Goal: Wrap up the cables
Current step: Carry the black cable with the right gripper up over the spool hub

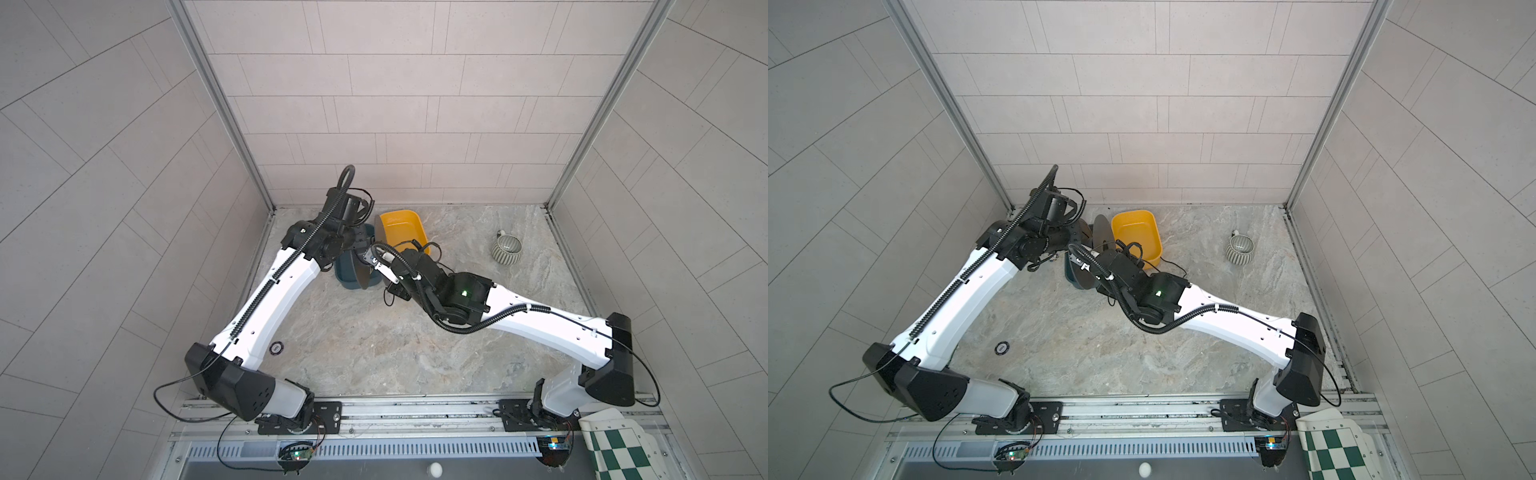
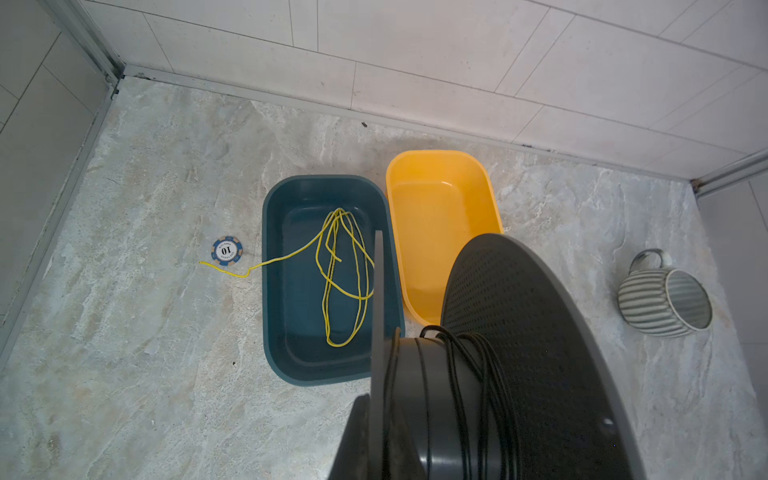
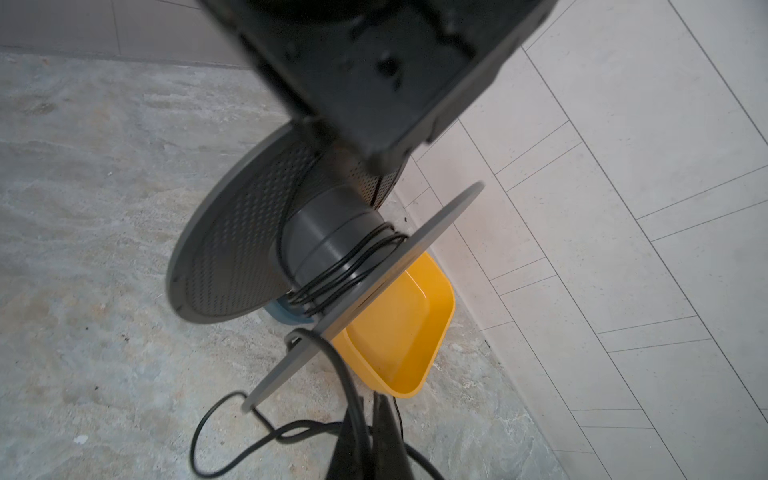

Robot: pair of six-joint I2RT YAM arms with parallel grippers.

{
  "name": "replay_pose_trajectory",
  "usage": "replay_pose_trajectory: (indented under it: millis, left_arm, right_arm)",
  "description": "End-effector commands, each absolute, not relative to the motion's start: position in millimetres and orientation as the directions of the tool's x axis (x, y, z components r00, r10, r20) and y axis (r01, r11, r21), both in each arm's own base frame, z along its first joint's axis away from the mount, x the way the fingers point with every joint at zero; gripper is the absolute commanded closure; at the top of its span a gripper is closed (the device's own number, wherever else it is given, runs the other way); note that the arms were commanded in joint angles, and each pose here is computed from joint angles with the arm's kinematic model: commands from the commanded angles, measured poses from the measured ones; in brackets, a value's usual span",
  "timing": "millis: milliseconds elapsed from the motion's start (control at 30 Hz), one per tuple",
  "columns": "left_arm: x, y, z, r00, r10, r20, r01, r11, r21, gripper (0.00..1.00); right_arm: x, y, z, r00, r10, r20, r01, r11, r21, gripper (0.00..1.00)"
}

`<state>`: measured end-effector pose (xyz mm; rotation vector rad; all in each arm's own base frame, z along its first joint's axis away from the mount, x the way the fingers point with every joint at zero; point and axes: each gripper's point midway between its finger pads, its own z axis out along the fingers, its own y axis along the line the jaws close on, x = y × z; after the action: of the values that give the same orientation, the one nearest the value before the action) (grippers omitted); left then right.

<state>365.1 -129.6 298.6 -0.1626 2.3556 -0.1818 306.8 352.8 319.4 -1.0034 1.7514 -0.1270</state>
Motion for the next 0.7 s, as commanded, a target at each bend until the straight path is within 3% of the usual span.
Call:
replay_pose_trajectory:
  millis: [0,267,667]
  left_arm:
    - [366,-131,322,-0.66,-0.159,-0.734,-0.039,0.983,-0.178,1.0]
    - [357,-150,323,-0.668,-0.074,-0.74,0.091,0.979,-0.181,1.0]
    - [337,-167,345,-0.605,0.081,-0.792,0.272,0.956,-0.11,1.0]
  right_arm:
    - [324,344,346,-0.122,-0.574,-0.81,-0.496,0.742,-0.451,1.0]
    - [349,338,356,-0.189,-0.458,-0.869,-0.501,0.806,-0.316,0.97]
    - [394,299,345,-0.34,-0.365,-0.867,-0.446,0.874,-0.193,0.89]
